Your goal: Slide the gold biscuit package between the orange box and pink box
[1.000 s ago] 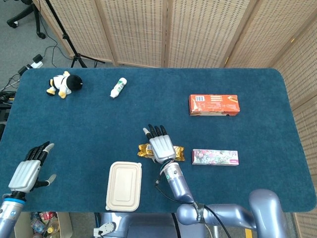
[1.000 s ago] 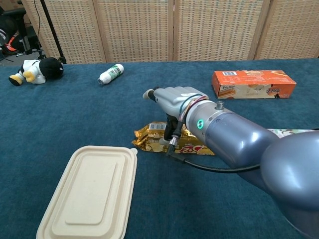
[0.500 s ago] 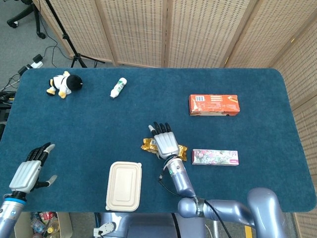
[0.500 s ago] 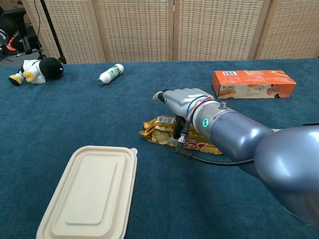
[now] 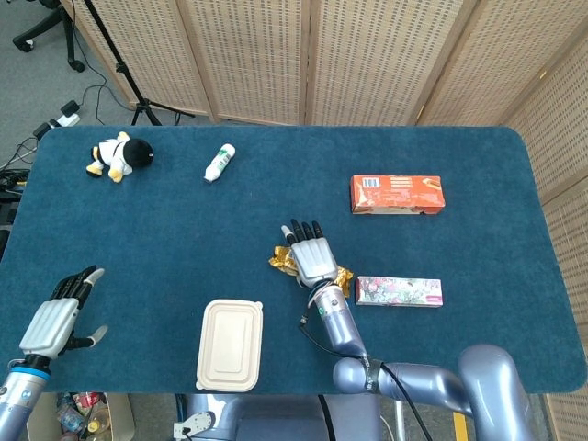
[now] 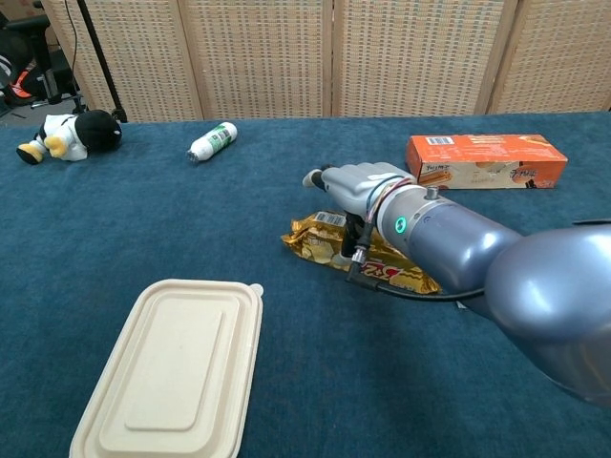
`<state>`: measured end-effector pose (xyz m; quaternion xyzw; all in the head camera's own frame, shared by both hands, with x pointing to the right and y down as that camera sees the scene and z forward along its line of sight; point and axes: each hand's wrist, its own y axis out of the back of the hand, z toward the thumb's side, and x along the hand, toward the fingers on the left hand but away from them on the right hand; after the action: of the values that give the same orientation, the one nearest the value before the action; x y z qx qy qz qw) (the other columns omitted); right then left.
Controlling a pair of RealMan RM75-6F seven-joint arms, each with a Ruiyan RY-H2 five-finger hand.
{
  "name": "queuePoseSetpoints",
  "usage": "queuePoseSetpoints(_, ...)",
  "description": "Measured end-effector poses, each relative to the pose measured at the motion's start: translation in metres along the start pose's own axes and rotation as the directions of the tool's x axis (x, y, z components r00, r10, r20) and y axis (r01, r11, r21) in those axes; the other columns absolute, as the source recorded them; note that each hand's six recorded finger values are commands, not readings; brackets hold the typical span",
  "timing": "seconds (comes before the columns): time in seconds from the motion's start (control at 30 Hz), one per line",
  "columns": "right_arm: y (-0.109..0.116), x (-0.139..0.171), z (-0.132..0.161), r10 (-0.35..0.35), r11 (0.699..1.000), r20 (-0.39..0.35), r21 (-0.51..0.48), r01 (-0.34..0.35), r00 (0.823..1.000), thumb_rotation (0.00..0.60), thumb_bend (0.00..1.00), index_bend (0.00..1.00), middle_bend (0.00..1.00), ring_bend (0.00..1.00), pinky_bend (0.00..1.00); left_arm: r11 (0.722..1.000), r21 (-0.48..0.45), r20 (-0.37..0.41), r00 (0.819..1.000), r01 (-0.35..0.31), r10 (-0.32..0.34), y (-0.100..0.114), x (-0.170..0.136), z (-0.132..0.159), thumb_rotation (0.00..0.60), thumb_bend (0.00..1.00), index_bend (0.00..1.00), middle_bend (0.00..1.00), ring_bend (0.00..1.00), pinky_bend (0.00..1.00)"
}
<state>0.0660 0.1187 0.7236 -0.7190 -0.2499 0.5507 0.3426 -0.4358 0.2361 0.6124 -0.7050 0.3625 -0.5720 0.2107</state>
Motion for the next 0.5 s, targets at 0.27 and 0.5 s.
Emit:
queuePoseSetpoints(0.27,0.000,-0.006,0.001,-0.002,1.000,-0.001,0.008,0.002,1.000,0.600,0.26,0.07,0.00,0.00,0.00,1.000,-0.001,-0.001,1.000,0.000,0.000,0.000,0.000,0.000,0.600,0.28,0.00,0.00,0.00,0.00)
queuePoseSetpoints(0.5,0.005,-0.017,0.004,-0.008,1.000,-0.004,0.020,0.008,1.000,0.600,0.26,0.07,0.00,0.00,0.00,1.000,0.003,-0.004,1.000,0.006,-0.006,-0.002,0.001,-0.001,0.600,0.28,0.00,0.00,0.00,0.00)
